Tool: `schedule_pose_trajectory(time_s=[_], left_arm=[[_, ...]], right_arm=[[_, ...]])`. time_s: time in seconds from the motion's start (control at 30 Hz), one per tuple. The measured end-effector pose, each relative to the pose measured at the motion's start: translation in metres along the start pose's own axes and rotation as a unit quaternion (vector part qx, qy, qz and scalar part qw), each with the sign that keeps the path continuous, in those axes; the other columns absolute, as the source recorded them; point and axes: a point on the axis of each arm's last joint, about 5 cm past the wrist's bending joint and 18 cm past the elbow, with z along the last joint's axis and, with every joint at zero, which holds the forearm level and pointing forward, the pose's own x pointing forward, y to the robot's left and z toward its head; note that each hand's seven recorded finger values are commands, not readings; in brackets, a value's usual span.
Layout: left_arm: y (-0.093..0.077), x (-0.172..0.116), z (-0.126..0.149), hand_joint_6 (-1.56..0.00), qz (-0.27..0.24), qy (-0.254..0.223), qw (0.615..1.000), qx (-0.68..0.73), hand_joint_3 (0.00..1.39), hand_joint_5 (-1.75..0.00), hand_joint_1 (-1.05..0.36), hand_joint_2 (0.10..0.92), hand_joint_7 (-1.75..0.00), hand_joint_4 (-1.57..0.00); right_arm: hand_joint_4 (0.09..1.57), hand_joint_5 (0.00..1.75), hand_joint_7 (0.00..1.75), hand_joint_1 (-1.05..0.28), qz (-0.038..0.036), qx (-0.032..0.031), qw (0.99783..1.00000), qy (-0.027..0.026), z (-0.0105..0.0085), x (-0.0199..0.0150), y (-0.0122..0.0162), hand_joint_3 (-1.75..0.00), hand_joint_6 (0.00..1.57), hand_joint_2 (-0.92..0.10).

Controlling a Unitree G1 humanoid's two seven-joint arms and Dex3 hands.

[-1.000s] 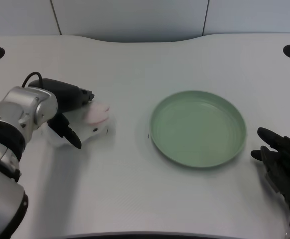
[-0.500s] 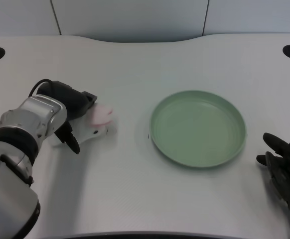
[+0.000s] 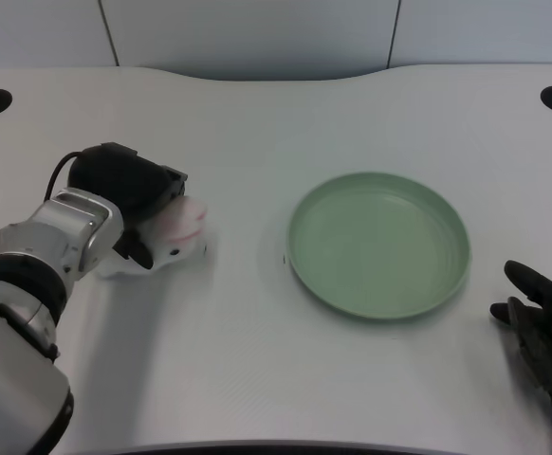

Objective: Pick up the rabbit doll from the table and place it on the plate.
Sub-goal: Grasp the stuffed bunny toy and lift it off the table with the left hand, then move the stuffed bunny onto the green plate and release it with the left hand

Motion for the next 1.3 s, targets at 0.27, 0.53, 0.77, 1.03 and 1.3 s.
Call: schedule_pose_trajectory(time_s=[0.27, 0.53, 0.77, 1.03, 1.3], left_arm=[[-0.001, -0.001, -0.002, -0.89, -0.001, 0.008, 1.000, 0.011, 0.01, -1.62, -0.36, 0.748, -0.72, -0.80], [0.001, -0.001, -0.006, -0.67, 0.004, 0.043, 0.998, -0.047, 0.13, -1.04, -0.26, 0.870, -0.52, -0.52], [0.008, -0.002, -0.012, -0.61, 0.013, 0.048, 0.990, -0.133, 1.00, -1.58, -0.21, 0.384, -1.53, -0.58], [0.059, 0.002, -0.022, -0.74, 0.120, 0.010, 0.955, -0.271, 1.02, -1.75, -0.12, 0.362, -1.75, -0.91], [0.086, 0.005, -0.018, -0.78, 0.164, -0.029, 0.934, -0.317, 0.89, -1.75, -0.15, 0.390, -1.75, -0.93]], right_arm=[[0.71, 0.82, 0.01, -0.27, -0.0059, -0.0006, 0.99996, -0.0061, -0.0004, -0.0031, -0.0010, -0.28, 0.91, -0.92], [0.70, 0.83, 0.01, -0.27, -0.0045, 0.0005, 0.99998, -0.0048, -0.0007, -0.0034, -0.0013, -0.28, 0.91, -0.92], [0.72, 0.83, 0.02, -0.26, -0.0053, 0.0025, 0.99996, -0.0069, 0.0008, -0.0001, 0.0010, -0.27, 0.92, -0.92], [0.71, 0.82, 0.01, -0.26, -0.0005, 0.0015, 1.00000, 0.0020, 0.0024, 0.0058, 0.0052, -0.31, 0.91, -0.92], [0.73, 0.78, 0.01, -0.24, -0.0033, 0.0006, 0.99998, 0.0052, 0.0024, 0.0069, 0.0067, -0.30, 0.92, -0.92]])
